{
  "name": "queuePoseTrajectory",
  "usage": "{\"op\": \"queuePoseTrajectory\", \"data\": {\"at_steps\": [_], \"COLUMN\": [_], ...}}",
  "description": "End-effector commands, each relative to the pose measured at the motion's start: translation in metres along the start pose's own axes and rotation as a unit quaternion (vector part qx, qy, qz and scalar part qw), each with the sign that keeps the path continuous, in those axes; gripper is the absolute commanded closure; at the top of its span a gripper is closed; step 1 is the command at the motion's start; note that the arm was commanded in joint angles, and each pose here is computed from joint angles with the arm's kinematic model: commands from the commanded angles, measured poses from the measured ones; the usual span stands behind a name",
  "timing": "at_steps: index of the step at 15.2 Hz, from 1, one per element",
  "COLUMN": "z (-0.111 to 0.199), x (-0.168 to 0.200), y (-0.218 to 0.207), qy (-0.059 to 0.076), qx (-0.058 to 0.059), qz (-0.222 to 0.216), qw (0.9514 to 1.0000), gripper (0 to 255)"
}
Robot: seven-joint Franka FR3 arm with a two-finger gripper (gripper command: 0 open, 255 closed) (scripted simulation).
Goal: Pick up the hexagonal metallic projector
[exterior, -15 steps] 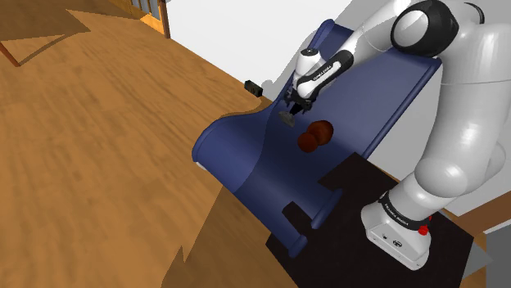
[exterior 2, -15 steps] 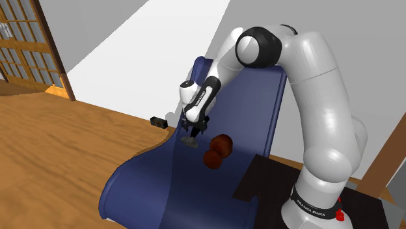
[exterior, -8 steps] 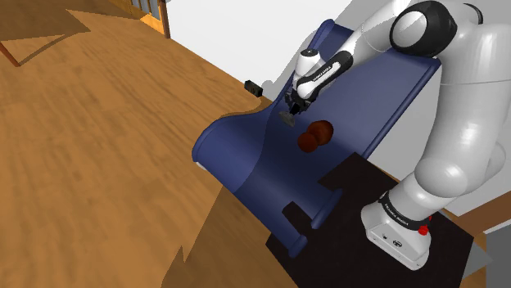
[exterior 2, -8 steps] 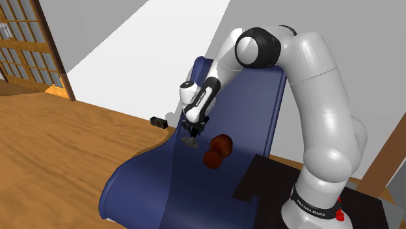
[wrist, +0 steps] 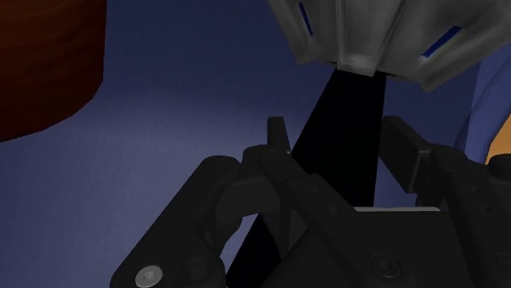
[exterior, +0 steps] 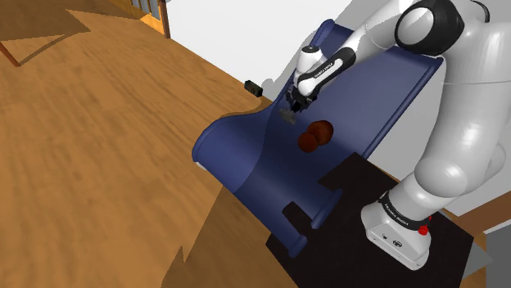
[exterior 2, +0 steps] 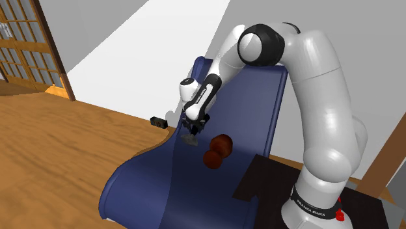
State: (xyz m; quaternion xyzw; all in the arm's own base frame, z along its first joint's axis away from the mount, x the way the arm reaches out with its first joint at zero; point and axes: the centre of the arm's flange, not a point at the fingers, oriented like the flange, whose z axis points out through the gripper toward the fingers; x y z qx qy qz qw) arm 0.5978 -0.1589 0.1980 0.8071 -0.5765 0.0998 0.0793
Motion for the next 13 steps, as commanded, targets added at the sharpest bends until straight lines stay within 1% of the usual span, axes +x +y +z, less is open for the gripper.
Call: {"op": "queuePoseTrajectory", "data": {"at_steps": [1,11,13], "z": [-0.011,-0.062,-0.063], "x": [0.003,0.016,0.016], "y": [-0.001,0.0,0.0], "qy": [0.0,0.0,0.0], "qx": [0.0,0.0,0.0], "qz": [0.0,0.0,0.0], "qw": [1.0,1.0,1.0], "gripper": [255,255,255]}}
